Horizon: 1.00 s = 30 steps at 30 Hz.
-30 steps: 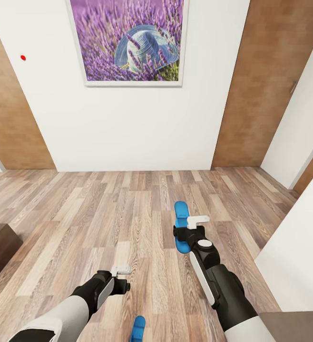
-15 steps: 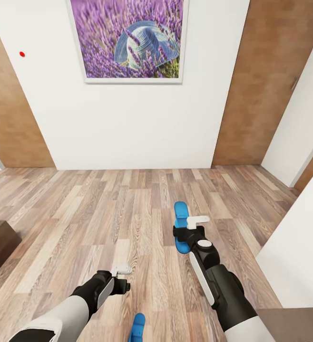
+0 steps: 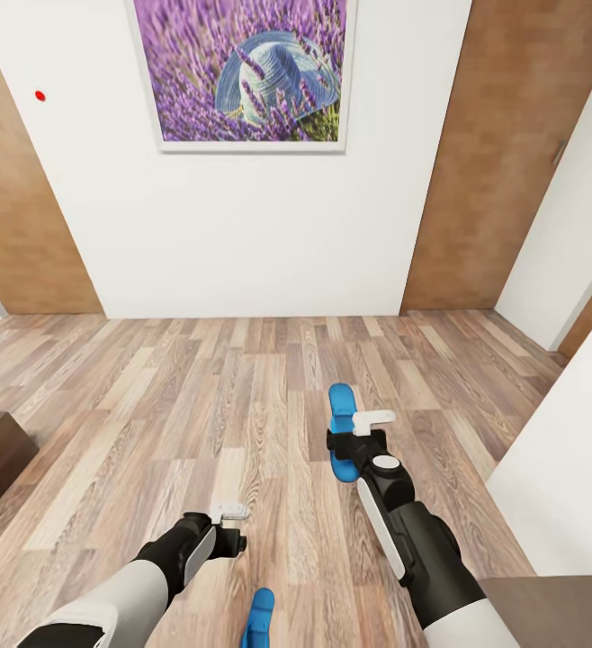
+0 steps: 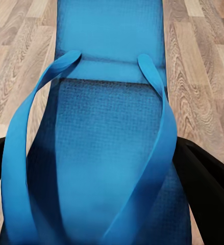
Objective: In the bedroom, move the book from the bed onto either nightstand, and place the two sandals side by side next to the bed.
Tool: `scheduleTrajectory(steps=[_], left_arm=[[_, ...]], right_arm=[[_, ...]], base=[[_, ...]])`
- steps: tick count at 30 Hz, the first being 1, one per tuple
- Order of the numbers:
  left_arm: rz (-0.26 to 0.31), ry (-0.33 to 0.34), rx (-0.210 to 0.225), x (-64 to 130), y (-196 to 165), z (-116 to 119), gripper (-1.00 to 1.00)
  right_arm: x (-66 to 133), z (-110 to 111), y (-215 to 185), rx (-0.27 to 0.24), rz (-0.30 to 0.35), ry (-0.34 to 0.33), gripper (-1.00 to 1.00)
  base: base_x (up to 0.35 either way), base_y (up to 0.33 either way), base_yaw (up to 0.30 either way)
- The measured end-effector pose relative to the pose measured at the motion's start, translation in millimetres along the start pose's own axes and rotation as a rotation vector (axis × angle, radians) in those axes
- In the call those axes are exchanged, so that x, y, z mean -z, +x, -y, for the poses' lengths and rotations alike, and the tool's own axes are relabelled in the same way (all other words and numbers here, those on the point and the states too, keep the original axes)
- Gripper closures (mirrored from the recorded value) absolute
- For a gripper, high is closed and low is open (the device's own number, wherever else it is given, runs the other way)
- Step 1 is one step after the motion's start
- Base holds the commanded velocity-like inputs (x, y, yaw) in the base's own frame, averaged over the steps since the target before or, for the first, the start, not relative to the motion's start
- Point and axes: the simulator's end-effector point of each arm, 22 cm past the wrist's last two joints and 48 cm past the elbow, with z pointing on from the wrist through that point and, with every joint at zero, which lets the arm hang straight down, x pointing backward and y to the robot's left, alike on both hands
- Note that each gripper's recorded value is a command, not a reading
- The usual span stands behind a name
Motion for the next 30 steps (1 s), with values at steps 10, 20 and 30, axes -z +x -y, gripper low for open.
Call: scheduleTrajectory(steps=[10,20,30], left_arm=[[0.001,0.000,0.000,-19.0,10.5,-1.0,-1.00],[0.002,0.002,0.000,-38.1,21.4,-0.8,-1.00],[0.004,0.003,0.000,-57.4,32.5,-1.4,-1.00]], right_arm=[[-8.1,-1.1,21.7,0.001,-0.003,0.001,1.00],[-15.6,-2.4,42.6,0.001,-0.003,0.000,1.00],[-23.0,-3.1,63.9,0.001,-0.002,0.001,1.00]], base=[[0.000,0.000,0.000],[0.000,0.000,0.000],[0.000,0.000,0.000]])
